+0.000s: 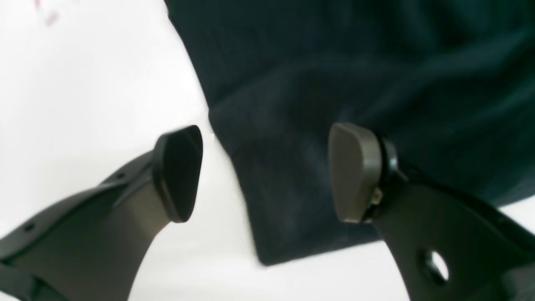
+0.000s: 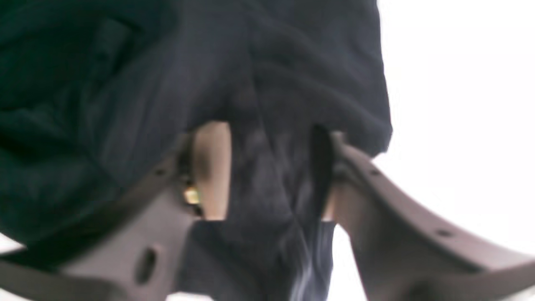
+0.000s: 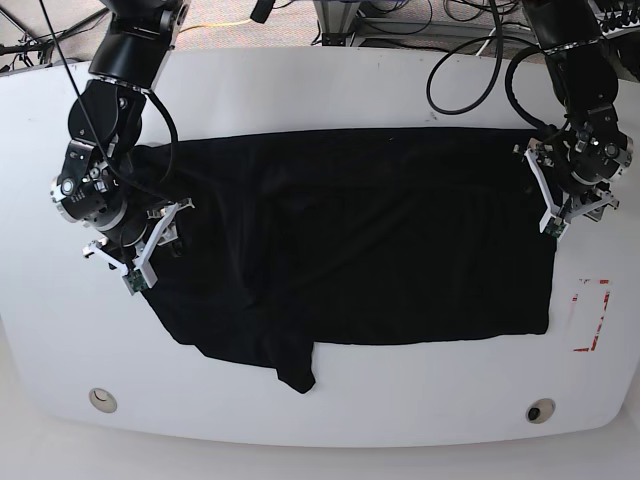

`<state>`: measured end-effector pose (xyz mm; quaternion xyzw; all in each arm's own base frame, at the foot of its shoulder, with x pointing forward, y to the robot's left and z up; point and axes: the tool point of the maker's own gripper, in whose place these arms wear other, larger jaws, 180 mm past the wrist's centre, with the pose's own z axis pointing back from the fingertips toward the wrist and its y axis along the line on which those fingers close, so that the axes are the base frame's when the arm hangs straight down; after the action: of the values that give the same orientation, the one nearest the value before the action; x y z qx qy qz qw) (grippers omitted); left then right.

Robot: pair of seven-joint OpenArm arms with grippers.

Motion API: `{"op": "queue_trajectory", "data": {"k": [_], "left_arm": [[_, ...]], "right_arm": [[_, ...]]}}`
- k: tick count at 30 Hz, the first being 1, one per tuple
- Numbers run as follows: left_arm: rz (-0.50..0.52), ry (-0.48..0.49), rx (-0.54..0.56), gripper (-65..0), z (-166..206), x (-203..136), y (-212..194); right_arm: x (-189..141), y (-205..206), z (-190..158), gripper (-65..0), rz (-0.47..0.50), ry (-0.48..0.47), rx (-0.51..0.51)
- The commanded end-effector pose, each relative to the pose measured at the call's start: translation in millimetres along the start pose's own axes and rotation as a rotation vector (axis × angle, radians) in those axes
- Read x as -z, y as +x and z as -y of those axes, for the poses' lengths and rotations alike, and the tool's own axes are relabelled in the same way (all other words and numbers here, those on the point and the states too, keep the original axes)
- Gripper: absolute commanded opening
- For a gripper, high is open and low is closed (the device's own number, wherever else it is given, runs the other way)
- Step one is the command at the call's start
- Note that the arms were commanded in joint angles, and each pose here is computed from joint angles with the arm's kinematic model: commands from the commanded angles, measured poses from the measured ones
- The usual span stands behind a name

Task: Fold the T-shirt properly
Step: 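Pull the shirt edge with both grippers to straighten it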

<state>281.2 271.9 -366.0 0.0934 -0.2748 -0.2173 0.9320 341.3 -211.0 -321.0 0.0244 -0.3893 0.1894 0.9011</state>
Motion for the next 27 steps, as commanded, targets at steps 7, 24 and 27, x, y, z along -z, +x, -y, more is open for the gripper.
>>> {"op": "queue_trajectory", "data": {"k": [7,24,27], "left_arm": [[-0.004,-0.03,-0.016,-21.1,17.2,0.9,-8.0],[-0.017,-0.094,-0.053,-21.1,36.5,13.6,-38.0],[-0.035,-0.109,-0.064,-21.1,39.6,18.2,-43.9]], "right_arm": [[-35.8,-54.5,12.6,-40.1,-0.069,-0.083,0.049],[-19.1,-141.2,19.9,-19.8,-0.179,-0.053,0.289],[-14.7,-144.4,19.8,-25.4,-0.182,-0.045,0.307]]}}
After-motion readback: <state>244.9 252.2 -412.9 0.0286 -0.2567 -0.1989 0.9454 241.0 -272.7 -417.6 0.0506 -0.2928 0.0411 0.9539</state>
